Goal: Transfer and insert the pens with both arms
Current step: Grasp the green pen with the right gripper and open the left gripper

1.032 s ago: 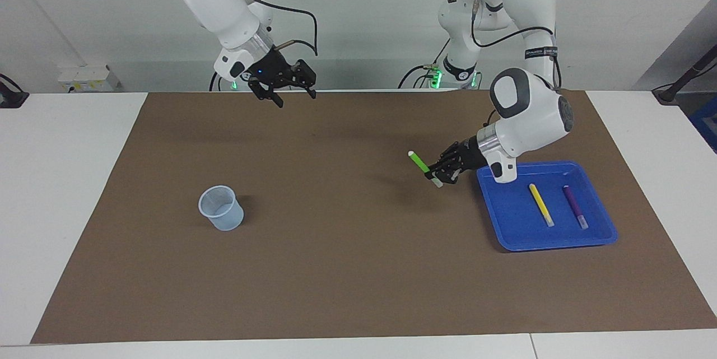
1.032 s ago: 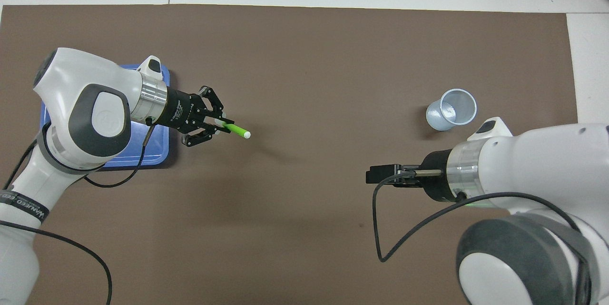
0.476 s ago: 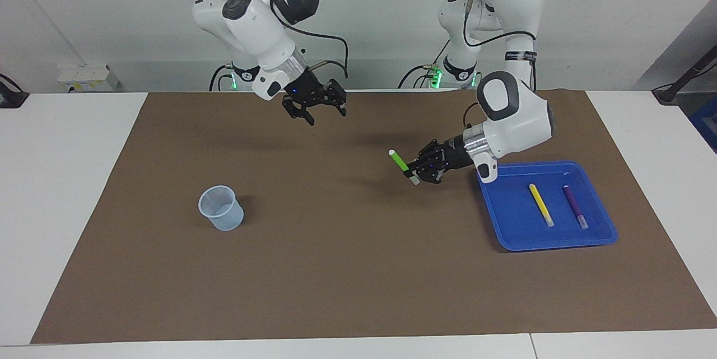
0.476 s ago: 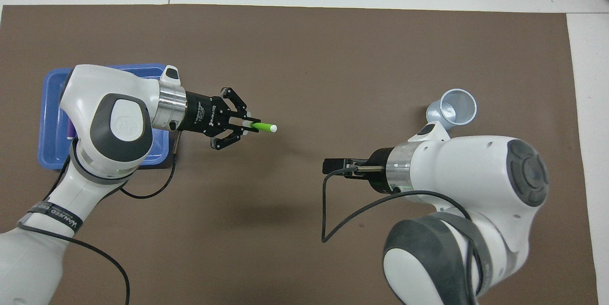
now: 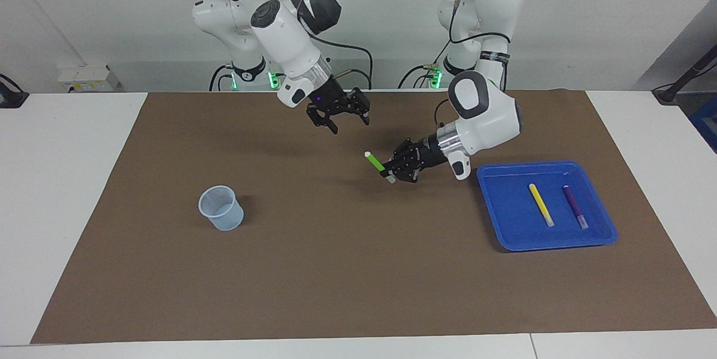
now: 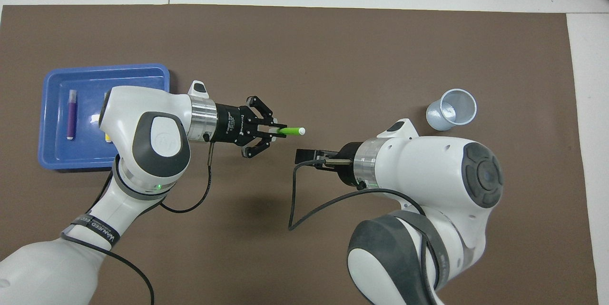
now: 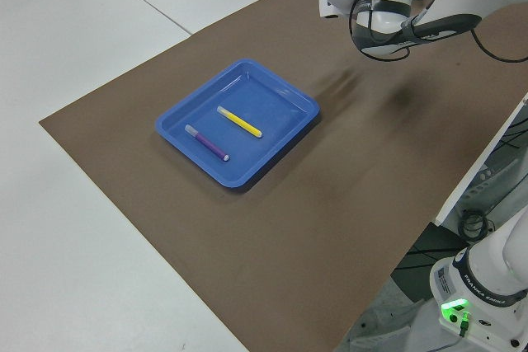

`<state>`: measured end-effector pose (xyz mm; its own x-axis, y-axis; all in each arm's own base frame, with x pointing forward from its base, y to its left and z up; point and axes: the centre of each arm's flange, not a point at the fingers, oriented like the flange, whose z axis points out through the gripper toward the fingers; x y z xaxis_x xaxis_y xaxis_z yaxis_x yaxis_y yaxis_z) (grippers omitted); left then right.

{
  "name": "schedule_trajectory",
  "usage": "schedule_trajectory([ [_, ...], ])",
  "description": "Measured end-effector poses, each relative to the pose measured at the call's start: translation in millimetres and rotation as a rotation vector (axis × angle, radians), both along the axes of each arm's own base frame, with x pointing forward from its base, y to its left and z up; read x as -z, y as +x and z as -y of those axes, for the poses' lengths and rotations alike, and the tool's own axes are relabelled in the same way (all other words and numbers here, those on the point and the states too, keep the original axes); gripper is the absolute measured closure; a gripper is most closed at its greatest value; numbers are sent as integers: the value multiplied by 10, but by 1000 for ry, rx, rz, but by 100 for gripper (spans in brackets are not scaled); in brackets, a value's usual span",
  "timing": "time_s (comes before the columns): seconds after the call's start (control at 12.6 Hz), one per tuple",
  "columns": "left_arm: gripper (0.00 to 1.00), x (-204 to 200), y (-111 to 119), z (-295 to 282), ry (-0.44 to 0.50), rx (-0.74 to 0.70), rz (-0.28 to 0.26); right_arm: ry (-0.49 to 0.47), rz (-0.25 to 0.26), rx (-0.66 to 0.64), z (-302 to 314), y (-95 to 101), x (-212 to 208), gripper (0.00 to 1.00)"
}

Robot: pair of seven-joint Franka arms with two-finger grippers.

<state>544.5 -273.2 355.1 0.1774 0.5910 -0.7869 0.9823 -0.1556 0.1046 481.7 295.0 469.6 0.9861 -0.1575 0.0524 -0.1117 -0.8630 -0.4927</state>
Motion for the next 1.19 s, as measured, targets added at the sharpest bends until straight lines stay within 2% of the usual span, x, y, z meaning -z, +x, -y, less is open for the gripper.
schedule_trajectory([
  [0.16,82,-4,-53,107,-7,6,-13,8,17,17,-6,88,49,3],
  [0.71,82,-18,-137,254,-41,21,-39,23,19,10,-30,350,167,9],
  [0.79,82,-20,-171,315,-42,31,-40,24,20,10,-34,359,164,12],
  [0.87,82,-25,-200,371,-43,39,-42,24,20,10,-35,363,164,24],
  [0.95,82,-32,-214,399,-43,40,-44,21,21,9,-29,367,167,31],
  [1.19,82,-37,-209,396,-44,38,-44,11,23,5,-9,380,182,37],
])
